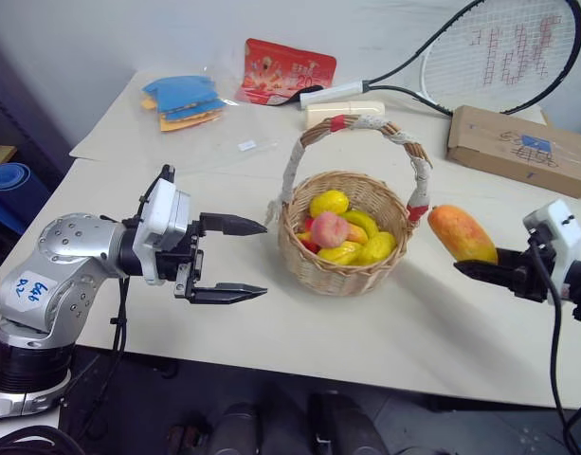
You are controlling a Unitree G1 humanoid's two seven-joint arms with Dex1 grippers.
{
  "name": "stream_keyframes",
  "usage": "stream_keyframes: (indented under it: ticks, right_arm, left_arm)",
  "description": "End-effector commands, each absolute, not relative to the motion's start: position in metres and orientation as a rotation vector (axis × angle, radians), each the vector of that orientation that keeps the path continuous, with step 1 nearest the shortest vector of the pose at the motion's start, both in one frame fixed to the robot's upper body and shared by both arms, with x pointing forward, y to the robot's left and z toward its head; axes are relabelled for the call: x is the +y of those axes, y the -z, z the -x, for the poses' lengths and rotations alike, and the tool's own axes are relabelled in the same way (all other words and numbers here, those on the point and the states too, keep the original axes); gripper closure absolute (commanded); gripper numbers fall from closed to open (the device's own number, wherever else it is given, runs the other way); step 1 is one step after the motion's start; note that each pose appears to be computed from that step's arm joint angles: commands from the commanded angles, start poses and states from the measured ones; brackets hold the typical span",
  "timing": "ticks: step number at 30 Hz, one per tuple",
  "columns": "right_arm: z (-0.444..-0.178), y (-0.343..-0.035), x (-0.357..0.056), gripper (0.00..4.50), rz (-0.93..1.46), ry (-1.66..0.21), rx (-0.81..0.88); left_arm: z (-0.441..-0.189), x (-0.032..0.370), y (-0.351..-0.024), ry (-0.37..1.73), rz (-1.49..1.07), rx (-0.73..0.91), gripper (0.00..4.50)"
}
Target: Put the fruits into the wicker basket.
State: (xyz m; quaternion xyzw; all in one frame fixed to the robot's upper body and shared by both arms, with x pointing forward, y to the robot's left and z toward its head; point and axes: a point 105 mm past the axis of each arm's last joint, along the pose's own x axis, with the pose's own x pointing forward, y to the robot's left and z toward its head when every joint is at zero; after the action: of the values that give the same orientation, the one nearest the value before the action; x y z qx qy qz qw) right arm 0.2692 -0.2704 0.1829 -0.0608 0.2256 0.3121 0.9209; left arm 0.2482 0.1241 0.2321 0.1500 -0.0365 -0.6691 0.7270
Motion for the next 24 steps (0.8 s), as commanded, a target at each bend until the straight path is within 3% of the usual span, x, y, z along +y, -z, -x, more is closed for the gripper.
stream_keyframes:
  ticks: [1,5,9,13,20,24]
  right_arm:
    - [-0.251,-0.213,-0.242,2.36,0.150,-0.844,0.363]
    - [-0.211,-0.204,-0.217,2.36,0.103,-1.046,0.592]
    - [-0.204,-0.200,-0.195,2.36,0.089,-1.126,0.620]
    - [-0.210,-0.209,-0.178,2.36,0.068,-1.154,0.528]
    - [-0.263,-0.216,-0.131,2.36,-0.009,-0.982,0.323]
    - [-0.260,-0.198,-0.117,2.36,0.090,-0.962,0.414]
  left_arm:
    - [-0.244,0.129,-0.238,1.454,-0.349,-0.103,0.00]
    - [-0.245,0.137,-0.235,1.422,-0.342,-0.086,0.00]
    - [-0.250,0.138,-0.239,1.378,-0.335,-0.142,0.00]
    - [-0.250,0.137,-0.240,1.369,-0.323,-0.148,0.00]
    - [-0.250,0.141,-0.236,1.344,-0.317,-0.131,0.00]
    - [-0.250,0.143,-0.236,1.329,-0.315,-0.133,0.00]
